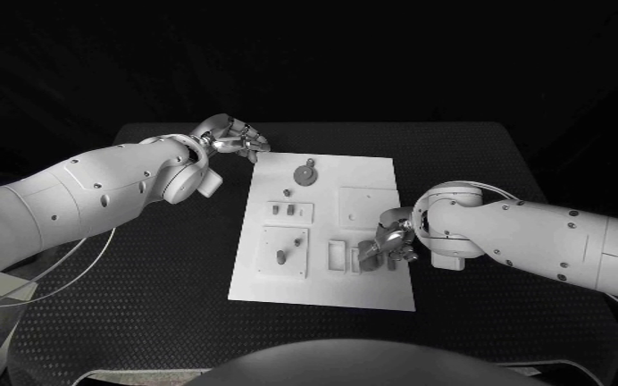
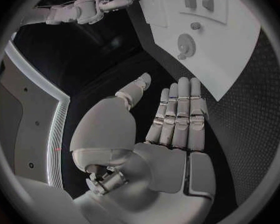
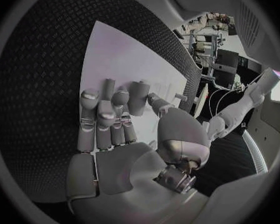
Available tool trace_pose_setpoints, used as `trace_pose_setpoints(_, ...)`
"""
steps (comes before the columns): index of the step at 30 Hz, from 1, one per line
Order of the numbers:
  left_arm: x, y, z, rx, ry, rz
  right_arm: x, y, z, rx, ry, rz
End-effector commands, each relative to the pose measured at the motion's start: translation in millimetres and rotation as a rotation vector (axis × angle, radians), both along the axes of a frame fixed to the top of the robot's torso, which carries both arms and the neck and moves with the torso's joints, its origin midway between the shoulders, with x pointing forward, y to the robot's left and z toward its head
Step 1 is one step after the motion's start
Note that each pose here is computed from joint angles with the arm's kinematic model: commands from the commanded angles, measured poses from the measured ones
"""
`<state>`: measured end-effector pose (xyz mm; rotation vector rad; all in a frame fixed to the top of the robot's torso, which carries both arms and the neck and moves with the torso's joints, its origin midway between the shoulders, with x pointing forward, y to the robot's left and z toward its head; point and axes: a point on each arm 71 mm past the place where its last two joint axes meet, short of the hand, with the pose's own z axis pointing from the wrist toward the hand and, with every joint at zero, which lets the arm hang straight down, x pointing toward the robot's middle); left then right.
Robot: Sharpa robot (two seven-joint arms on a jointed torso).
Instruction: Assemble the parts on the task board
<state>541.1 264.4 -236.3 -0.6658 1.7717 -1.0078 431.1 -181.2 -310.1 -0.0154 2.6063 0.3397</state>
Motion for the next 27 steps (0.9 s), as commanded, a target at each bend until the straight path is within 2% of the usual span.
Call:
trace_pose_setpoints(1, -0.4, -2.2, 0.7, -0.013, 0.000, -0.014, -0.5, 0.3, -3.8, -0.003, -0.017, -0.002)
trace_pose_setpoints(21, -0.5, -1.8, 0.7, -0.013, 0.000, -0.012, 3.0, 2.7, -3.6, 0.004, -0.048, -0.013)
trace_pose_setpoints(27, -0.6, -2.1, 0.8, -0.013, 0.000, -0.013, 1.9, 1.3, -4.0, 0.035, -0.025, -0.027)
